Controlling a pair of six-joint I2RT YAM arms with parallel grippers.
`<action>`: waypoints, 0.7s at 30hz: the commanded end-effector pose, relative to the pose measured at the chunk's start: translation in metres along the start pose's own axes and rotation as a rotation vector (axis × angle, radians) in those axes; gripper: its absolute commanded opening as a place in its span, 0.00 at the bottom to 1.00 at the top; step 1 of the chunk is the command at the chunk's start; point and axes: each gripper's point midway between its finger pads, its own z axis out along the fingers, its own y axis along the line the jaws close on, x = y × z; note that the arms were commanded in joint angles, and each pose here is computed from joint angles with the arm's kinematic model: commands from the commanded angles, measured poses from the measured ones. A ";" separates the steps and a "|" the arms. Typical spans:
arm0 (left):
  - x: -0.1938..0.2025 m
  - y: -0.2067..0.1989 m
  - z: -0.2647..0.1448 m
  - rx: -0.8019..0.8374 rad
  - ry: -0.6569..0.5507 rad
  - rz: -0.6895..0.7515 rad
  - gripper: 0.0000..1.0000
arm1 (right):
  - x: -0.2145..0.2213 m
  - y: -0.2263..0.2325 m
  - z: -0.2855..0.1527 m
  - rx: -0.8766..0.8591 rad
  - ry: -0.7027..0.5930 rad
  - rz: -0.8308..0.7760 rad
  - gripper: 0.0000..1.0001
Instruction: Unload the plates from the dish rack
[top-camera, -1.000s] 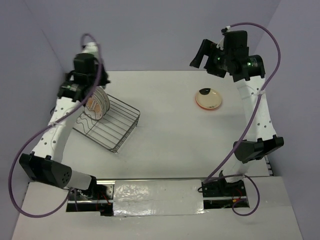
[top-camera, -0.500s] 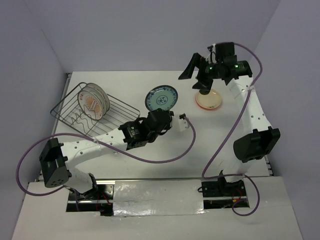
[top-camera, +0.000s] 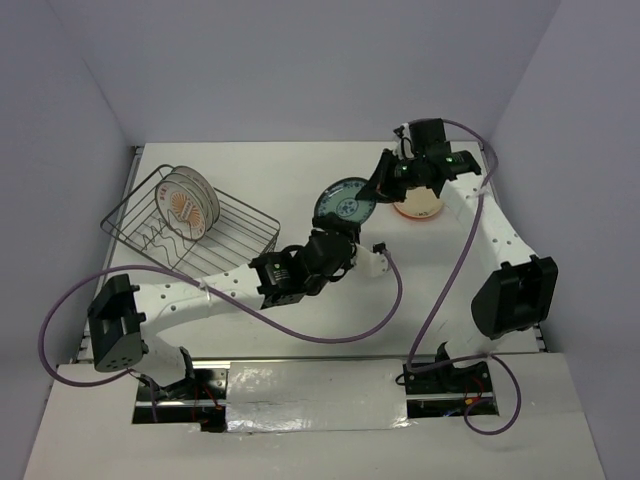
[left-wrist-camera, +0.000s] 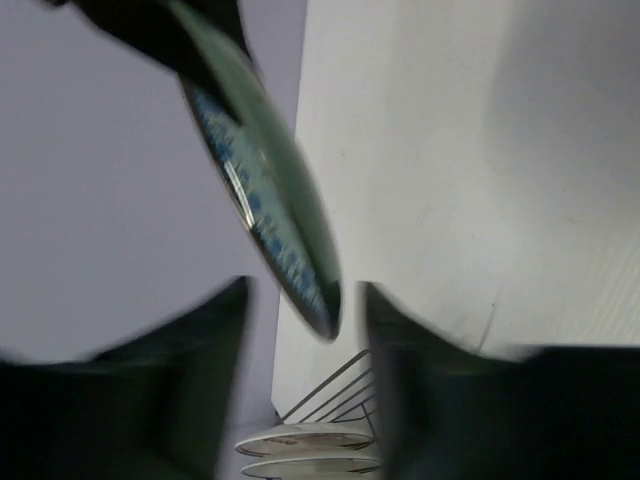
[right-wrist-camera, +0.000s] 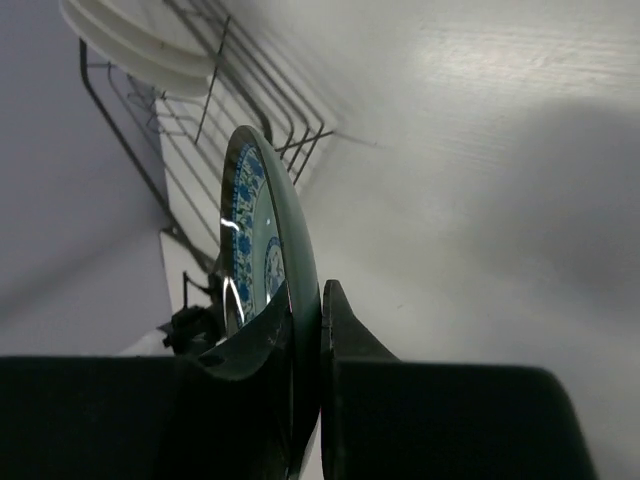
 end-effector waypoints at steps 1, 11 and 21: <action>-0.007 0.046 -0.002 -0.208 -0.004 -0.173 0.90 | -0.040 -0.025 -0.022 0.110 -0.195 0.019 0.00; 0.113 0.114 -0.014 -0.215 0.186 -1.151 0.99 | -0.158 -0.248 -0.041 0.488 -0.489 0.325 0.01; 0.206 0.113 -0.060 -0.276 0.398 -1.338 0.99 | -0.155 -0.319 -0.006 0.549 -0.362 0.337 0.47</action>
